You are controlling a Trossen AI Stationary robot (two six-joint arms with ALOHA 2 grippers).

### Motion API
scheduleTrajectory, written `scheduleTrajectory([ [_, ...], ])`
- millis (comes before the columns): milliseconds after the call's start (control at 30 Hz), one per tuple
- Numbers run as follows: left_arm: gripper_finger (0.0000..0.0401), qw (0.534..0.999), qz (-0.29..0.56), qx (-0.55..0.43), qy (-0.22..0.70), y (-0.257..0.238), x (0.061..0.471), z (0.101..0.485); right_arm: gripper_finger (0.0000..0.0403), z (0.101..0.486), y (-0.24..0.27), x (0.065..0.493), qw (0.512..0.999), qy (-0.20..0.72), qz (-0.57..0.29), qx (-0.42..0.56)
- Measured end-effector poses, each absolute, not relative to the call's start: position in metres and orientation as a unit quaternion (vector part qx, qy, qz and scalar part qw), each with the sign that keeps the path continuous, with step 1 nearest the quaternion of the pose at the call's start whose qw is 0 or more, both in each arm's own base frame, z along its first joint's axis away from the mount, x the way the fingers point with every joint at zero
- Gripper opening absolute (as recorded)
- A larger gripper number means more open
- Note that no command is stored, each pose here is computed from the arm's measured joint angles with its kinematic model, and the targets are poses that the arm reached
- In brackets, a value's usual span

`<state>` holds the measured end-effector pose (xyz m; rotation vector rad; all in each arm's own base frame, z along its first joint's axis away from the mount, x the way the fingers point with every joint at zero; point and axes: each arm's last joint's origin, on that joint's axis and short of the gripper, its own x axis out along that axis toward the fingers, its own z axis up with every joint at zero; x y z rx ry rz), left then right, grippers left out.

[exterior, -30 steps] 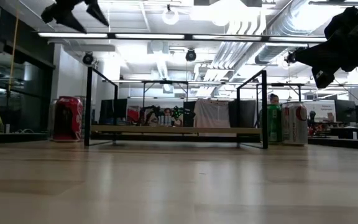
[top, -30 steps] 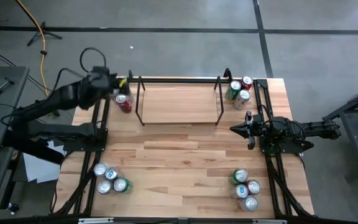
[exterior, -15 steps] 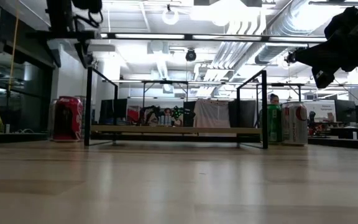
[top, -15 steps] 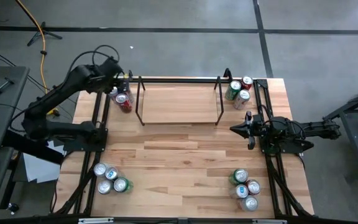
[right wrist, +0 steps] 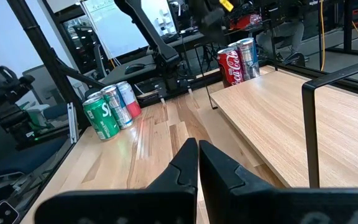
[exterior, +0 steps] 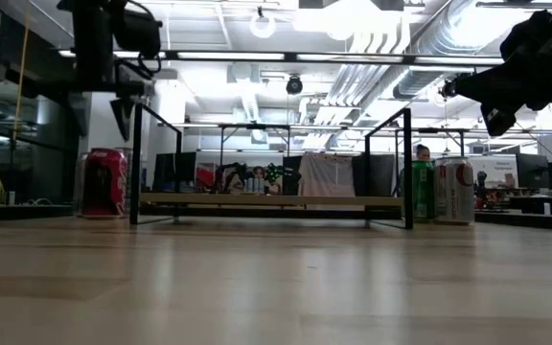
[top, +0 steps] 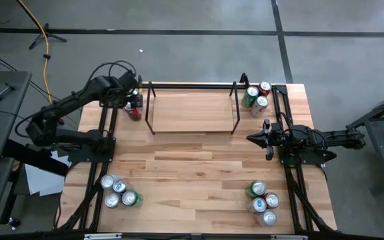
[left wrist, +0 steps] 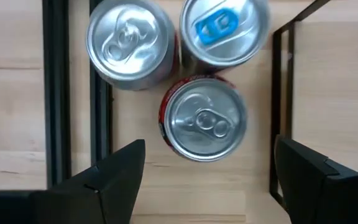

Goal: Place canned beverage on shelf
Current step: Put the top left red soda can on the shelf

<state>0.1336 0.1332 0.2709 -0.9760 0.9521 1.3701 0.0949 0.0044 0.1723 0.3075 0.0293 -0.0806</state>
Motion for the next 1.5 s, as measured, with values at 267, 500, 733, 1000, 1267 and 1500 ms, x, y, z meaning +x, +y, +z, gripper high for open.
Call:
scheduleTrajectory([
  [267,0.0277,0.578,0.590,-0.432,0.362,0.136,0.134,0.252,0.0000,0.172,0.004,0.095,0.987,0.015,-0.040,0.153],
  [500,0.0277,0.559,0.601,-0.449,0.353,0.138,0.128,0.236,0.0000,0.172,0.004,0.095,0.987,0.015,-0.040,0.153],
  [733,0.0277,0.561,0.619,-0.440,0.330,0.142,0.129,0.235,0.0000,0.172,0.004,0.095,0.987,0.015,-0.040,0.153],
  [1000,0.0274,0.568,0.618,-0.441,0.318,0.144,0.131,0.235,0.0000,0.172,0.004,0.095,0.987,0.014,-0.040,0.153],
  [1267,0.0273,0.562,0.601,-0.447,0.349,0.147,0.136,0.227,0.0000,0.172,0.004,0.095,0.987,0.015,-0.040,0.153],
  [1500,0.0272,0.560,0.602,-0.443,0.358,0.148,0.138,0.224,0.0000,0.172,0.004,0.095,0.987,0.015,-0.040,0.153],
])
